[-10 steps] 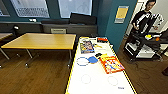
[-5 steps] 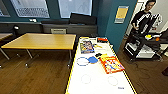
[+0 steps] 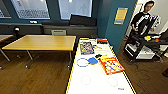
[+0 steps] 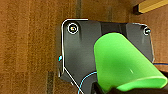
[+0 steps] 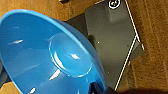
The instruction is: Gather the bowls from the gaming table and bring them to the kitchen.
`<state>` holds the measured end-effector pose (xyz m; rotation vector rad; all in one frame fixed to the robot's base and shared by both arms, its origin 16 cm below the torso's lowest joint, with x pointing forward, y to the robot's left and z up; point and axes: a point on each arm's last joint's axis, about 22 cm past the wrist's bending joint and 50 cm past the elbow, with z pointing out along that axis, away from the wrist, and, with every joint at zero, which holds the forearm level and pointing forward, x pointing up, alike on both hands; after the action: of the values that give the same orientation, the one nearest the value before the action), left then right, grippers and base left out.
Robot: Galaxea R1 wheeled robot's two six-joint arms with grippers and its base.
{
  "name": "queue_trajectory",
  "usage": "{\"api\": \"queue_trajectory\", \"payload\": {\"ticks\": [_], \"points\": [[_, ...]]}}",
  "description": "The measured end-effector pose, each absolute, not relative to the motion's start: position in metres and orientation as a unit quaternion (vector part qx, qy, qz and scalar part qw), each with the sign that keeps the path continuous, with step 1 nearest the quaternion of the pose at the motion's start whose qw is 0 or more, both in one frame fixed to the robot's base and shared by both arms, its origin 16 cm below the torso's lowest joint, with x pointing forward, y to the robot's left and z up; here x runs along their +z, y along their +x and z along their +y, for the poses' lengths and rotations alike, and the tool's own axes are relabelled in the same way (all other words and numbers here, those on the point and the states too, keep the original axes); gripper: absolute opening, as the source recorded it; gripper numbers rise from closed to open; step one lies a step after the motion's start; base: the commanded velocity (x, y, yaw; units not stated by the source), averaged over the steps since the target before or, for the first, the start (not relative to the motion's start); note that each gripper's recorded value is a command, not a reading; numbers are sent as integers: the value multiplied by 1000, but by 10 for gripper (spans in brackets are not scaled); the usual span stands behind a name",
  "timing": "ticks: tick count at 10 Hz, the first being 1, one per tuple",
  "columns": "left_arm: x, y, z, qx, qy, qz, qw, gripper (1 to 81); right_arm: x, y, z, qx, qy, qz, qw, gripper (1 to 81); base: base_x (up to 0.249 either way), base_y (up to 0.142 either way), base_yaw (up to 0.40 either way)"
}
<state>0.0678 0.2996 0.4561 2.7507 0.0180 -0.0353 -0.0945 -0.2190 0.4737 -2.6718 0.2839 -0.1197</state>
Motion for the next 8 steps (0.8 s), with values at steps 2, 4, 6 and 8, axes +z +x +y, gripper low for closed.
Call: {"api": "queue_trajectory", "payload": {"ticks": [2,4,6,8], "points": [[461,63,280,0,978,-4,206,10,469,-90,-217,-58,-969,95,222,10,0,0,0],[465,71,283,20,979,-12,202,10,467,-77,-218,-80,-968,88,223,10,0,0,0],[463,73,279,27,979,-17,199,10,466,-77,-218,-83,-967,86,223,10,0,0,0],[455,66,280,25,981,-20,189,10,465,-76,-217,-84,-968,86,221,10,0,0,0]]}}
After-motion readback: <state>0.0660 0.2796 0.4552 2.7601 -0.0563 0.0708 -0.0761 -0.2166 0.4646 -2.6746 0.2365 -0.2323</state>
